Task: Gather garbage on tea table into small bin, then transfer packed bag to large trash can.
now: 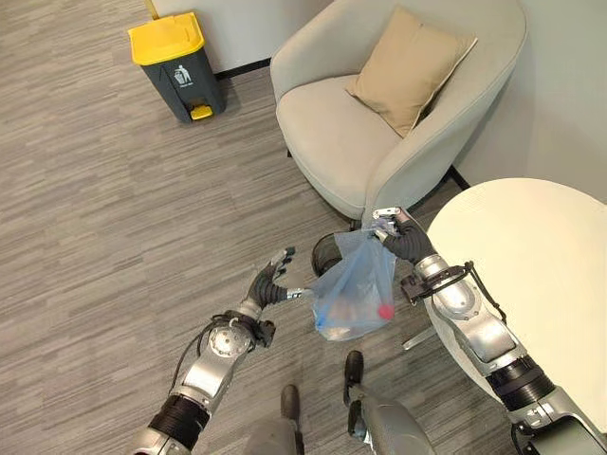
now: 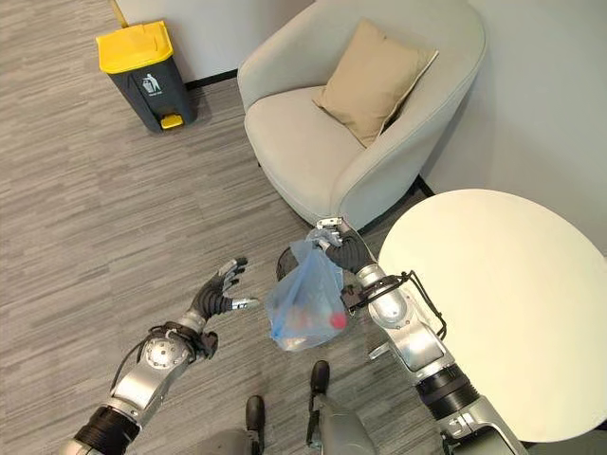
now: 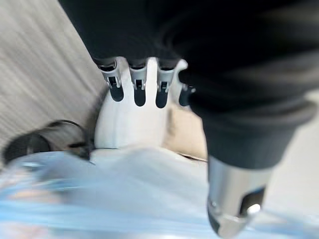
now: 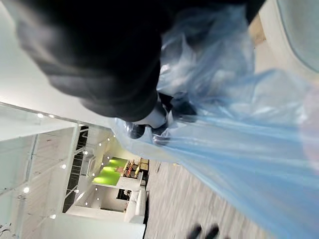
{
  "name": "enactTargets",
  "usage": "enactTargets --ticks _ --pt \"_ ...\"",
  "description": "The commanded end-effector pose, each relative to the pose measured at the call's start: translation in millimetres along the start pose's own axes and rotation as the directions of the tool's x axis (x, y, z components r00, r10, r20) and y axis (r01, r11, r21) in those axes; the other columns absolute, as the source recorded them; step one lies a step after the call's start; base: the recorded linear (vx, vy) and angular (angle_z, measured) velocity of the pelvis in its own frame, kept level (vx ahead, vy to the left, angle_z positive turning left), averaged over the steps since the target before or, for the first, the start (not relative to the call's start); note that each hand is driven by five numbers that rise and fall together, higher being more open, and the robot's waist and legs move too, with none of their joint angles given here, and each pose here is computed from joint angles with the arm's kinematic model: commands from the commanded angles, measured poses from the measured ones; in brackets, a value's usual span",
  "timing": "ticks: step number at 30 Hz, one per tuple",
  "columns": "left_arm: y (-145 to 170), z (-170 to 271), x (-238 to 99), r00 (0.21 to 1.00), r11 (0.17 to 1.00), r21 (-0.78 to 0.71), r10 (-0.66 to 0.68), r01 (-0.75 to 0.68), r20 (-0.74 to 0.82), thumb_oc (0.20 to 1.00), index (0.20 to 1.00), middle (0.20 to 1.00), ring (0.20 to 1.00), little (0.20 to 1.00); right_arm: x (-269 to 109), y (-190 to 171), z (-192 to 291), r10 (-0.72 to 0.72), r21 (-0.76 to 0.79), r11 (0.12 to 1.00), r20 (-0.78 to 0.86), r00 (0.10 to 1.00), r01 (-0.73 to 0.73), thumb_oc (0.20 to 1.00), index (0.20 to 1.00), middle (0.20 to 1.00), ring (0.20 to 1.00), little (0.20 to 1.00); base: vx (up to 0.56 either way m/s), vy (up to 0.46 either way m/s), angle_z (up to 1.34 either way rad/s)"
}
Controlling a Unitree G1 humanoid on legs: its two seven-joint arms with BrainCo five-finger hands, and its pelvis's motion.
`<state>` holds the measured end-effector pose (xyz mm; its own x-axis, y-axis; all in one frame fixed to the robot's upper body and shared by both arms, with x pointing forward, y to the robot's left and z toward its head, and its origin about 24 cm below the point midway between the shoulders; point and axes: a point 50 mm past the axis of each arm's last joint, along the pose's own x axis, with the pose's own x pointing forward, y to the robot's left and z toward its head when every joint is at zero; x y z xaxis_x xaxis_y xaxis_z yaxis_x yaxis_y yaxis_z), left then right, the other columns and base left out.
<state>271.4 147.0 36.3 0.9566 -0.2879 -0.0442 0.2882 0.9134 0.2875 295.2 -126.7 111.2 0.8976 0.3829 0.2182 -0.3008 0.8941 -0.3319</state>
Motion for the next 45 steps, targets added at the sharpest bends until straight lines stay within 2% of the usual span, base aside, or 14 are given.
enactTargets --ticks 1,10,19,24,25,27,28,29,35,42,43,44,45 --pt "5.9 11.7 -10.1 0.996 0.995 0.097 -0.018 0.009 0.088 1.0 1.0 1.0 1.0 1.0 5.7 5.3 30.3 -0.017 0.13 0.991 0.167 0.986 -0.005 0.2 0.2 0.2 0.2 0.2 0.06 0.082 0.02" --pt "-11.9 28.5 6.3 0.987 0.996 0.086 -0.049 0.036 0.152 1.0 1.0 1.0 1.0 1.0 20.7 40.8 66.1 0.087 0.248 0.954 0.317 0.945 -0.171 0.2 0.2 0.2 0.2 0.2 0.07 0.033 -0.08" --pt "-18.6 20.7 13.1 0.993 0.985 0.171 -0.015 -0.005 0.114 1.0 1.0 1.0 1.0 1.0 35.6 66.4 106.4 0.149 0.284 0.909 0.461 0.875 -0.305 0.2 0.2 0.2 0.2 0.2 0.07 0.005 -0.01" --pt "-33.9 27.9 24.0 0.99 0.979 0.201 -0.054 0.026 0.133 1.0 1.0 1.0 1.0 1.0 41.1 85.7 120.7 0.204 0.285 0.879 0.498 0.843 -0.381 0.2 0.2 0.2 0.2 0.2 0.01 0.0 0.0" --pt "-48.1 34.7 32.2 0.984 0.974 0.218 -0.097 0.063 0.149 1.0 1.0 1.0 1.0 1.0 43.1 101.9 125.5 0.249 0.303 0.846 0.504 0.827 -0.439 0.2 0.2 0.2 0.2 0.2 0.0 0.0 0.0" --pt "-51.5 37.7 34.4 0.982 0.974 0.216 -0.105 0.069 0.158 1.0 1.0 1.0 1.0 1.0 43.5 106.1 127.1 0.259 0.31 0.835 0.507 0.822 -0.455 0.2 0.2 0.2 0.2 0.2 0.0 0.0 0.0" --pt "-59.7 48.6 42.1 0.974 0.974 0.215 -0.117 0.075 0.192 1.0 1.0 1.0 1.0 1.0 43.1 118.2 128.5 0.283 0.344 0.8 0.507 0.814 -0.492 0.2 0.2 0.2 0.2 0.2 0.0 0.0 0.0" --pt "-61.7 57.5 46.9 0.969 0.976 0.206 -0.112 0.066 0.222 0.2 0.2 0.2 0.2 0.2 42.0 125.7 128.7 0.303 0.361 0.776 0.505 0.808 -0.517 0.2 0.2 0.2 0.2 0.2 -0.03 0.034 -0.07" --pt "-49.1 77.0 51.8 0.954 0.992 0.124 -0.034 -0.004 0.298 0.2 0.2 0.2 0.2 0.2 40.1 128.8 125.1 0.33 0.347 0.773 0.496 0.803 -0.532 0.2 0.2 0.2 0.2 0.2 0.0 0.003 -0.01" --pt "-33.0 78.3 43.5 0.947 0.996 0.066 0.03 -0.054 0.319 0.2 0.2 0.2 0.2 0.2 38.2 114.1 115.7 0.326 0.249 0.842 0.472 0.819 -0.479 0.2 0.2 0.2 0.2 0.2 0.0 0.0 0.0" --pt "-29.0 77.4 40.4 0.947 0.996 0.058 0.041 -0.063 0.32 0.2 0.2 0.2 0.2 0.2 37.6 108.9 113.3 0.327 0.193 0.87 0.464 0.823 -0.454 0.304 0.304 0.304 0.304 0.304 0.0 0.0 0.0" --pt "-26.5 77.0 38.5 0.946 0.996 0.054 0.048 -0.069 0.322 0.2 0.2 0.2 0.2 0.2 37.3 105.5 111.7 0.323 0.161 0.886 0.458 0.828 -0.435 0.598 0.598 0.598 0.598 0.598 0.0 0.0 0.0" --pt "-22.7 76.7 35.3 0.943 0.996 0.047 0.061 -0.081 0.328 0.2 0.2 0.2 0.2 0.2 37.0 98.5 110.3 0.316 0.084 0.915 0.454 0.833 -0.394 1.0 1.0 1.0 1.0 1.0 0.0 0.0 0.0"
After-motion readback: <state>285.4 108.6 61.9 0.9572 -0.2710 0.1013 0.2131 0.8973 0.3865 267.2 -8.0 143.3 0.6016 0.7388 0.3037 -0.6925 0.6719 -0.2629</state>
